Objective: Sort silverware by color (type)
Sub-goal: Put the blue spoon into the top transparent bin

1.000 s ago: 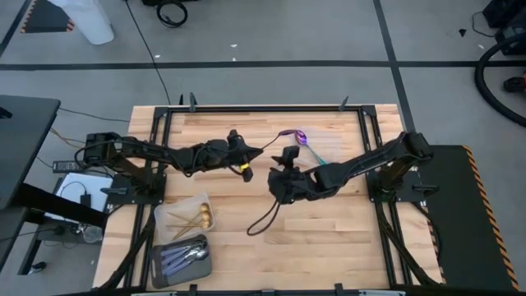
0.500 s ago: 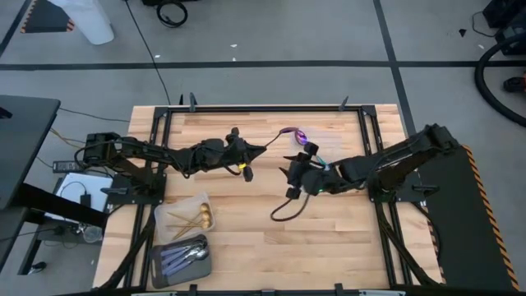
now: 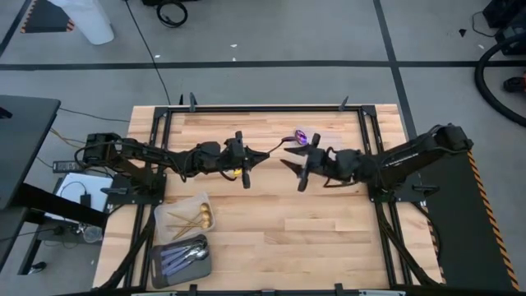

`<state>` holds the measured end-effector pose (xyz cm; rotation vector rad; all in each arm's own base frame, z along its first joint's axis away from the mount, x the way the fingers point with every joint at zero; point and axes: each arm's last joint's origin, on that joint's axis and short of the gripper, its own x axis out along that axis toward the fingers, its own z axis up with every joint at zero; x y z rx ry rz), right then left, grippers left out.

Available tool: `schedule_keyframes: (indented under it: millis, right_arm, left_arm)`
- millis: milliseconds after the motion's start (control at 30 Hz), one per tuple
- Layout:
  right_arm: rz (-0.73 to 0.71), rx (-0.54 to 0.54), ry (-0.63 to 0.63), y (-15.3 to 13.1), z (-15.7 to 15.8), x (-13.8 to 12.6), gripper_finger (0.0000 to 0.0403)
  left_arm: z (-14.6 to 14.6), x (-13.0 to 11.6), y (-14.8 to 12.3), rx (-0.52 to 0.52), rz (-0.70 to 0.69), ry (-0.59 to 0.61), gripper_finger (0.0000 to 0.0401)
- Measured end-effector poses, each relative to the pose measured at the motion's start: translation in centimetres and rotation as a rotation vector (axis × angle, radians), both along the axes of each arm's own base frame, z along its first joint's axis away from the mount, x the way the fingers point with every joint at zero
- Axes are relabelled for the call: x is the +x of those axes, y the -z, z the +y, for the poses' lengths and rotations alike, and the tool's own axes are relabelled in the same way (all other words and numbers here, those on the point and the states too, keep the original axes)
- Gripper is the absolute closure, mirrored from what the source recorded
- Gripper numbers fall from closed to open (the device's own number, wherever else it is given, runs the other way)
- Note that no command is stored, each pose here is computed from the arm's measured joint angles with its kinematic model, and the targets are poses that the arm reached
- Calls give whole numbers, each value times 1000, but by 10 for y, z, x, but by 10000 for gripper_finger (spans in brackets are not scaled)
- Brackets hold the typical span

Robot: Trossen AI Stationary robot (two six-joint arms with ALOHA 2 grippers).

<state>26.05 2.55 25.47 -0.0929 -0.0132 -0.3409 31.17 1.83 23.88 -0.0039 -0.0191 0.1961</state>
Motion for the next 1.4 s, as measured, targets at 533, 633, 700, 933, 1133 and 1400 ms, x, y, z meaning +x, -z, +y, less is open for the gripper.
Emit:
schedule_keyframes:
  millis: [533,633,700,933,1133,1400]
  right_arm:
    - [-149,-36,-32,13,-30,26,240]
    - [-126,-64,-20,15,-33,38,242]
    - [-128,-80,-18,13,-34,46,243]
    - [-153,-83,16,5,-37,59,243]
    - [-222,-71,59,-2,-43,57,260]
    - [-297,51,-27,-4,-59,56,295]
  left_arm:
    - [-6,-1,-3,13,-22,-164,388]
    - [-9,-1,-1,33,-2,-205,388]
    - [-12,-1,1,34,4,-229,387]
    - [-22,-2,3,79,33,-370,387]
    - [-26,-4,3,127,60,-471,386]
    - [-26,-2,10,228,119,-562,386]
